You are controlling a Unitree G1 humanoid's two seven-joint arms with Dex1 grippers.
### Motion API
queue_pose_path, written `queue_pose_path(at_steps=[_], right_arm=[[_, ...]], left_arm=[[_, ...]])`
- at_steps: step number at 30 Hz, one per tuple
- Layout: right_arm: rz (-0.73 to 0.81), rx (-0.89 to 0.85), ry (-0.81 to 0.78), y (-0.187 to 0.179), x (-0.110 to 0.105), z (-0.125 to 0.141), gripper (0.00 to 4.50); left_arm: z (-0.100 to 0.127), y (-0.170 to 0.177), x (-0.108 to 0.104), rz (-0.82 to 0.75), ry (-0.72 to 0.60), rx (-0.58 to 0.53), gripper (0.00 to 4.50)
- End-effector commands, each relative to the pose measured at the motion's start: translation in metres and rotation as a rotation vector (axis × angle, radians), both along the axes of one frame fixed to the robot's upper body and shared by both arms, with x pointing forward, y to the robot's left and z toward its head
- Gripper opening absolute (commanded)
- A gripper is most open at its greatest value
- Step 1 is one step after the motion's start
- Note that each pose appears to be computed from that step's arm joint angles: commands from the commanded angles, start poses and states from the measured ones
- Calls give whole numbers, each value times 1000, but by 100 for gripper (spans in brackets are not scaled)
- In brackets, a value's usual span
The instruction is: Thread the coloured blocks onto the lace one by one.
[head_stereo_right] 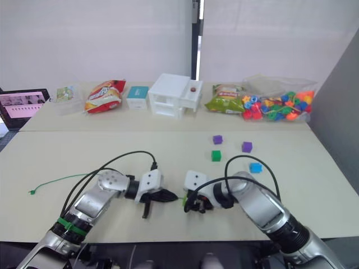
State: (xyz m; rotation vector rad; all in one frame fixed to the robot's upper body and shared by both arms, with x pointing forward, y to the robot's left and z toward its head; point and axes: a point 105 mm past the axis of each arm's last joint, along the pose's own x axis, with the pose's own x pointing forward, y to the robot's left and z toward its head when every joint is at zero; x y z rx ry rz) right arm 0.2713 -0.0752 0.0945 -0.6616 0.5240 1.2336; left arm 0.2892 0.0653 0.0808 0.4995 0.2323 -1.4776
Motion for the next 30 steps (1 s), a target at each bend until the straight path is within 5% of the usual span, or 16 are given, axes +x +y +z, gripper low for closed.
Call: queue_pose_path(at_steps=[1,13,15,17,23,25,30], right_arm=[[-7,-11,15,-1,-3,-5,130],[4,-3,13,2,-4,-5,130],[10,14,-12,4,-4,-1,130],[3,47,-48,6,-2,7,233],[3,118,-77,-7,-14,31,438],[7,136,-80,-13,-19,37,450],[-11,116,-79,-31,-23,38,450]], left_arm=[[9,-17,-8,-69,-14,-19,4],[8,-18,-2,-13,-22,21,4],[12,-13,-2,-2,-6,5,60],[17,-10,-6,-18,21,-1,120],[29,-11,-9,-45,-32,68,321],[32,-18,-6,-38,-43,76,382],[39,-36,-1,-47,-77,132,382]])
